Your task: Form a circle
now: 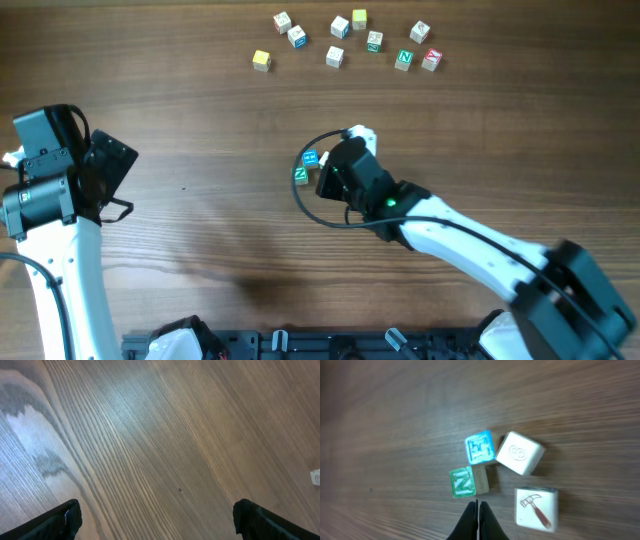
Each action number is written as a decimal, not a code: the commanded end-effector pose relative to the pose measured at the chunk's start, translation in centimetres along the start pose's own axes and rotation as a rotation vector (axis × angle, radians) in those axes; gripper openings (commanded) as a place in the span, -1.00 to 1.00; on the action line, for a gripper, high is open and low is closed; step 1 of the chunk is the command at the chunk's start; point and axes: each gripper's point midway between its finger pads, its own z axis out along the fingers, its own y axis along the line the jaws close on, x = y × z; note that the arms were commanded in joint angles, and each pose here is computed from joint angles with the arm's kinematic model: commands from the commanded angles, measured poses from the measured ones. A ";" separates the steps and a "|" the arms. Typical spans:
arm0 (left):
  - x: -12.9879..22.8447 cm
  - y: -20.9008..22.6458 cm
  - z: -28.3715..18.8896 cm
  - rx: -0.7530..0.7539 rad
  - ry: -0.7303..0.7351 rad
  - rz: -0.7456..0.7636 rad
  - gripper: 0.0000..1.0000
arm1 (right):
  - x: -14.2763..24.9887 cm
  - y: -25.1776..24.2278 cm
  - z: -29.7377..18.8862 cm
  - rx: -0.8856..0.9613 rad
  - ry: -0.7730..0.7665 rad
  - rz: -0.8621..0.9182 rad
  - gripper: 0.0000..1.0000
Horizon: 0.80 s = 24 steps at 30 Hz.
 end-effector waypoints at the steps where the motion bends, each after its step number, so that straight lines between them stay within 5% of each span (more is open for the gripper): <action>1: -0.5 0.2 0.0 -0.010 -0.013 -0.020 1.00 | -1.4 -3.3 -2.2 0.168 -0.106 0.148 -0.91; 6: -0.5 0.2 0.0 -0.010 -0.013 -0.020 1.00 | 2.5 -5.2 -0.6 0.236 0.055 0.159 -0.91; 10: -0.5 0.2 0.0 -0.010 -0.013 -0.020 1.00 | 4.4 -7.4 -0.6 0.338 0.097 0.339 -0.91; 24: -0.5 0.2 0.0 -0.010 -0.013 -0.020 1.00 | 6.2 -7.1 2.1 0.305 0.174 0.375 -0.91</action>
